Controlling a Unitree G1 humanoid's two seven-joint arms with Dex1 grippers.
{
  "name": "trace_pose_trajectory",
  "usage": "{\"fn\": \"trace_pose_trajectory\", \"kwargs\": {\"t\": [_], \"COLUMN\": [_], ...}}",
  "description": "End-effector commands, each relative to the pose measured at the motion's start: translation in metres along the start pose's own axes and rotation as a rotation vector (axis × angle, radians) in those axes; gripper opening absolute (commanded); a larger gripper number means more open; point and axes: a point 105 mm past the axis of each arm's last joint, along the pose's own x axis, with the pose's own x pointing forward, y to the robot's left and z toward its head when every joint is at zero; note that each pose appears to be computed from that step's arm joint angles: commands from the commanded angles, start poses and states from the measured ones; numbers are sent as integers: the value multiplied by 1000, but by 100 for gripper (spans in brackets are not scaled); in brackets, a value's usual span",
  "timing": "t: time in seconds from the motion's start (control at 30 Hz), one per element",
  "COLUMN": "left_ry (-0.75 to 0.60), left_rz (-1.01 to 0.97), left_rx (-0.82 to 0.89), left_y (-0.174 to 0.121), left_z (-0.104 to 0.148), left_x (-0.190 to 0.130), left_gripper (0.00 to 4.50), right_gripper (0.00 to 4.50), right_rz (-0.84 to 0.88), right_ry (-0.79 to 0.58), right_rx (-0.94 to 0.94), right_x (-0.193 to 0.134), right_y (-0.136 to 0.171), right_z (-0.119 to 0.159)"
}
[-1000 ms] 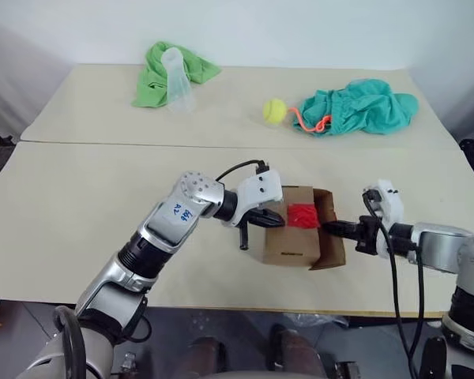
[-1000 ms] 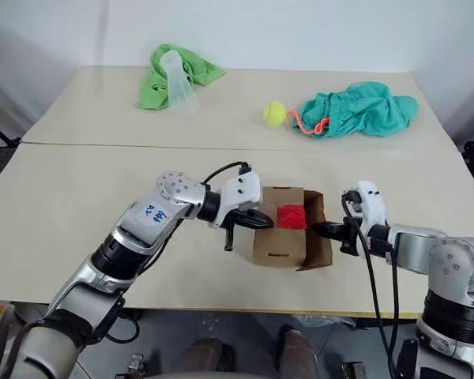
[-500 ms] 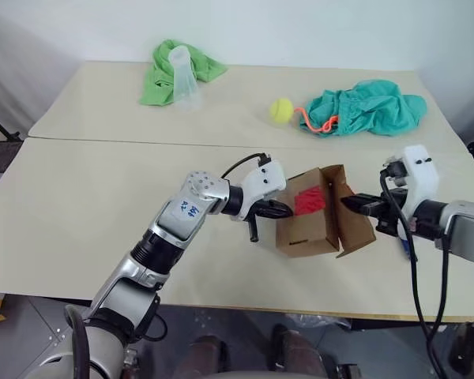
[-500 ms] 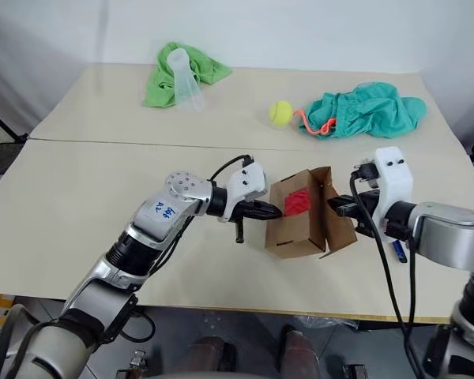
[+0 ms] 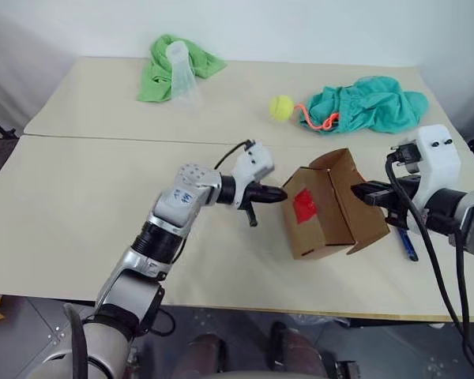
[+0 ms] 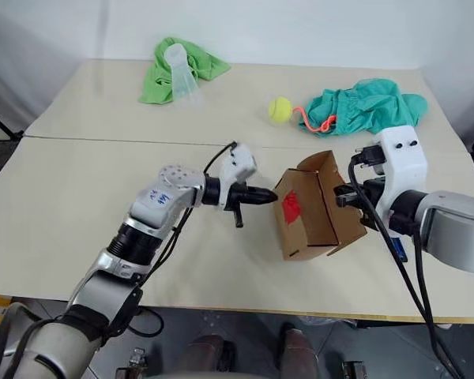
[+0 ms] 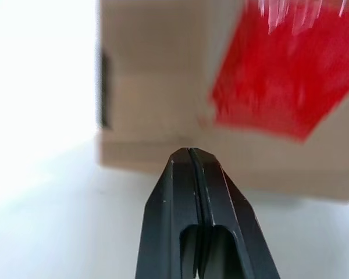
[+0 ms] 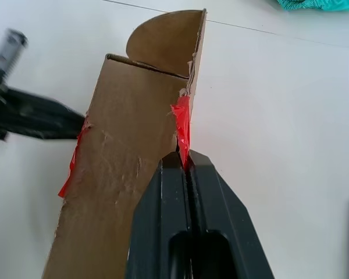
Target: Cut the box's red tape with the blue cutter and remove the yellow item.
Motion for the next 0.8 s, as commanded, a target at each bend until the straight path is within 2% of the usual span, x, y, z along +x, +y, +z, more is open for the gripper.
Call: {"fn": "trace_pose_trajectory", "kwargs": {"t": [0.03,0.1,0.23,0.37,0.47,0.6,0.8], "left_ry": [-215,-268,-261,-164,-115,-36,28], "left_rz": [-171,-258,-292,-286,-308,-247,-121], "left_rx": [-99,-123,-103,0,63,168,278], "left_y": [-18,-31,-41,-51,-57,-48,-24], "left_z": [61,81,87,70,59,42,30], "left_x": [-20,-25,-13,20,29,50,62], "left_gripper": [0,0,0,0,0,0,0], "right_gripper": [1,1,1,1,1,1,1], "right_rz": [-9,-15,-23,-31,-38,-33,8], "right_ry": [-1,-2,4,-12,-23,-58,-88], "right_rx": [-19,-13,-15,-25,-29,-46,-80], "right_x": [0,3,5,5,5,3,-1], "right_y": [5,7,7,8,9,14,25], "right_z": [1,0,1,5,8,16,20]}}
